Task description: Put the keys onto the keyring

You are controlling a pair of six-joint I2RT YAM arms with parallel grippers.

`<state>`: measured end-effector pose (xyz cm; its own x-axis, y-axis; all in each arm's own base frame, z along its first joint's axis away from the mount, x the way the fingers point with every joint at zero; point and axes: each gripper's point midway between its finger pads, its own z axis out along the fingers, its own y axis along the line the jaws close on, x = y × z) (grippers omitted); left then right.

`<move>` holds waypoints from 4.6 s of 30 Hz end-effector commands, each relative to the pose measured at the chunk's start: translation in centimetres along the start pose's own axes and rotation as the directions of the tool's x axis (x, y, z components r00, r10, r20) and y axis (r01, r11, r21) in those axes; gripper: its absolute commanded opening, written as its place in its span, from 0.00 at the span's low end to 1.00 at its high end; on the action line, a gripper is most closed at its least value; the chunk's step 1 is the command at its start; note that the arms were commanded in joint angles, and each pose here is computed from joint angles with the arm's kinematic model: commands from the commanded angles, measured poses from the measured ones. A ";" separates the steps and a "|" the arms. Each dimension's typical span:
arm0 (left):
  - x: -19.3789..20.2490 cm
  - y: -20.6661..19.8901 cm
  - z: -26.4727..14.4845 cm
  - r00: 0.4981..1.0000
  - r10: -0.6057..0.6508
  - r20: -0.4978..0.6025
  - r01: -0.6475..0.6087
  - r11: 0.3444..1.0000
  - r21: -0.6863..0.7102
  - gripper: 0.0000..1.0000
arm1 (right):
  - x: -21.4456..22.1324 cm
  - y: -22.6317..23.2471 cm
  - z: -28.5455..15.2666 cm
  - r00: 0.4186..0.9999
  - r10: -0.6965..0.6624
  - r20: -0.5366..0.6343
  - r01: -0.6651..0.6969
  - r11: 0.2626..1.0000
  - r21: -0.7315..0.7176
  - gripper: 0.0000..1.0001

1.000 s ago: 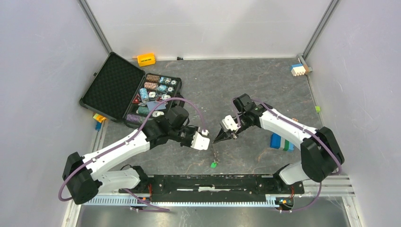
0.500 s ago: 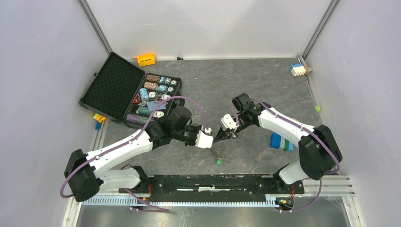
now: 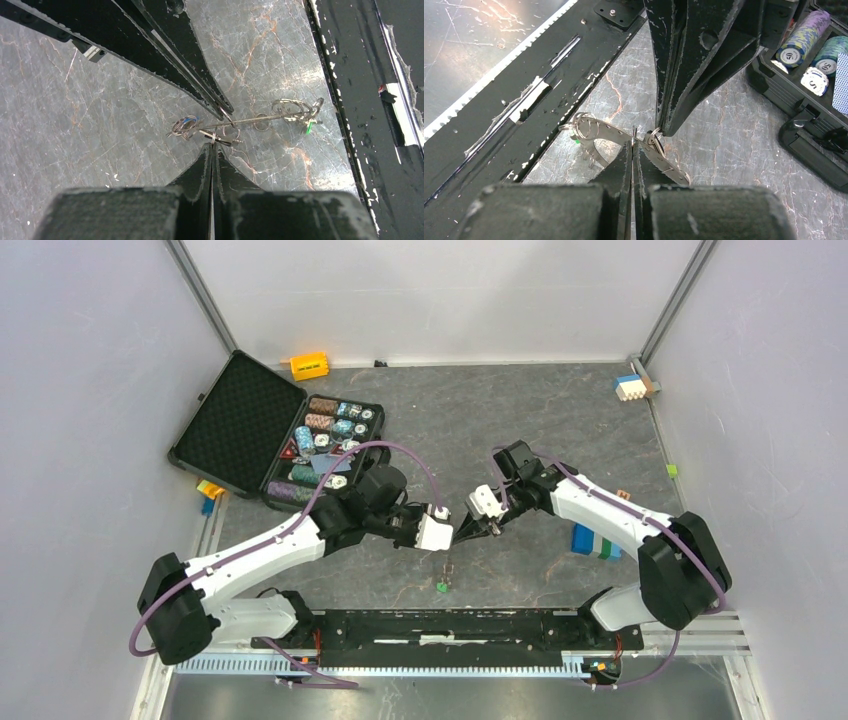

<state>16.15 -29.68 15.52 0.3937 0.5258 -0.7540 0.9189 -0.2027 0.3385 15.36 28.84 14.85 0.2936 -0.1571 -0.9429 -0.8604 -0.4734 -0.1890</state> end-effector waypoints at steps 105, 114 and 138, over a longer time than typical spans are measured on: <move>-2.7 2.1 -1.8 0.959 0.283 -0.029 -0.283 0.940 -0.190 0.02 | -2.2 -0.1 0.3 0.938 -0.328 -0.111 0.318 0.942 -0.106 0.00; -2.0 1.0 -1.3 0.940 0.340 -0.018 -0.337 0.924 -0.178 0.02 | -2.5 -0.1 0.3 0.947 -0.308 -0.090 0.301 0.950 -0.089 0.00; -3.5 1.2 -1.9 0.926 0.377 0.013 -0.366 0.906 -0.213 0.02 | -1.7 -0.1 0.6 0.967 -0.245 -0.072 0.239 0.967 -0.084 0.00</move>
<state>15.68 -29.21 16.62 0.6516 0.4668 -0.5980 0.7426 -0.2318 0.6283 15.44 29.19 15.74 0.4848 -0.2171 -0.8473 -0.7832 -0.5389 -0.3101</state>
